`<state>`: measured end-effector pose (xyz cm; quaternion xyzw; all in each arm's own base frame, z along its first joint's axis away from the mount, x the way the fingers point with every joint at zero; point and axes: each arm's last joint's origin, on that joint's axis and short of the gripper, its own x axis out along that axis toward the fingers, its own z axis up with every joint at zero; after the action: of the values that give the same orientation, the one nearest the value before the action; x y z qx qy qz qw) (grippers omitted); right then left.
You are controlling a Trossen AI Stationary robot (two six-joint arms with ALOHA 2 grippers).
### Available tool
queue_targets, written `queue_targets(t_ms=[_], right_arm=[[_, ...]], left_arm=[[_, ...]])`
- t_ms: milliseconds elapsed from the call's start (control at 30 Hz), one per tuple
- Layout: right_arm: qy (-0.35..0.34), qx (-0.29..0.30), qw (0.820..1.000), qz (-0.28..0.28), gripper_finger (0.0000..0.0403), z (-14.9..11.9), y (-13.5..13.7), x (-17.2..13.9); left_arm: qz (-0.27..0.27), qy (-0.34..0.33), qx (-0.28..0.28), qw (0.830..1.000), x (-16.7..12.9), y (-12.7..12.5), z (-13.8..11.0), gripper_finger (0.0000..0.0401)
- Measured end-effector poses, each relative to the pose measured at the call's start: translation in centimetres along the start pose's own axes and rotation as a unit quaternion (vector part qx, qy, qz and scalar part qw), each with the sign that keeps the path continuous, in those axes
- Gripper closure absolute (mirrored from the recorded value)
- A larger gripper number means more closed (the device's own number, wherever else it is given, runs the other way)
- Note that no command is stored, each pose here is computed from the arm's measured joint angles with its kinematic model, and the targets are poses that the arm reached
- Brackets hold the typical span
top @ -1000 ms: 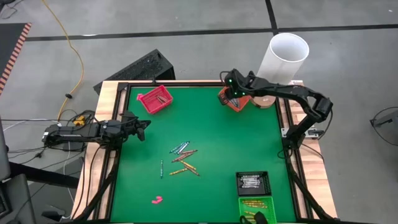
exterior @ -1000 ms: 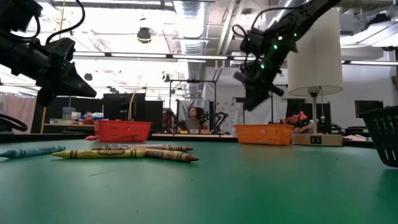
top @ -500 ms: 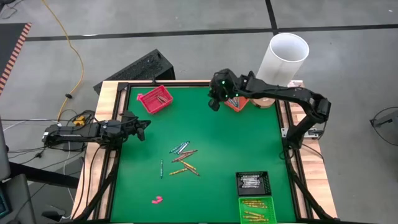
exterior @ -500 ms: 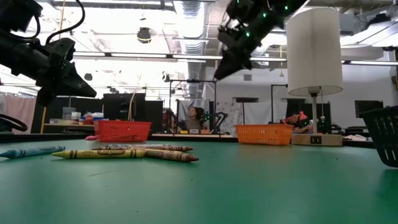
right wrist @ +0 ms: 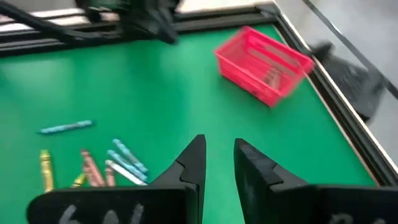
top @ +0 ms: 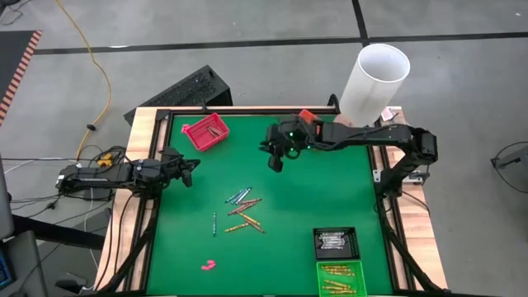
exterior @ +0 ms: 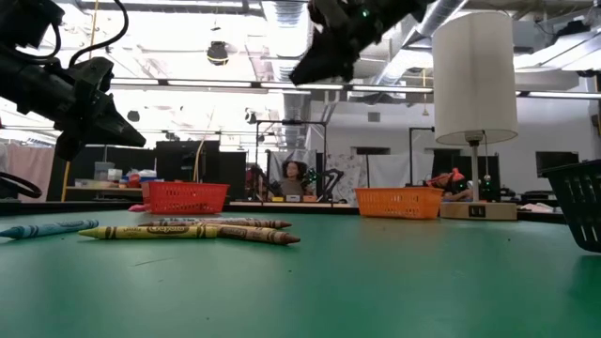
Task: Sort crayons
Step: Put the blue crayon into the orange bin
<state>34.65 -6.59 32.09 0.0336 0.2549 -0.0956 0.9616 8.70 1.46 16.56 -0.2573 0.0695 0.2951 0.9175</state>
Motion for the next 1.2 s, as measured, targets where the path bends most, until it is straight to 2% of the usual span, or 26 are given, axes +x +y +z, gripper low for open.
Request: queue_targets(t_ms=[133,267,633,933,1200], right_arm=[[-0.046,-0.028,0.998,0.027,0.0321,0.5,2.0,0.6],[-0.079,-0.036,0.995,0.046,0.0321,0.3,3.6,2.7],[-0.111,-0.036,0.991,0.067,0.0321,-2.9,5.4,10.5],[-0.081,-0.052,0.983,0.153,0.0321,-3.9,6.1,15.0],[-0.056,-0.081,0.959,0.264,0.0321,-3.9,5.9,18.2]], left_arm=[[0.0,0.0,0.006,1.0,0.0,0.0,0.0,0.0401],[0.0,0.0,0.013,1.0,0.0,0.0,0.0,0.0401],[-0.008,0.006,0.014,1.0,0.0,0.0,0.0,0.0401],[-0.011,0.008,0.022,1.0,0.0,-0.1,0.0,0.0401],[-0.008,0.006,0.04,0.999,0.0,0.0,0.0,0.0401]])
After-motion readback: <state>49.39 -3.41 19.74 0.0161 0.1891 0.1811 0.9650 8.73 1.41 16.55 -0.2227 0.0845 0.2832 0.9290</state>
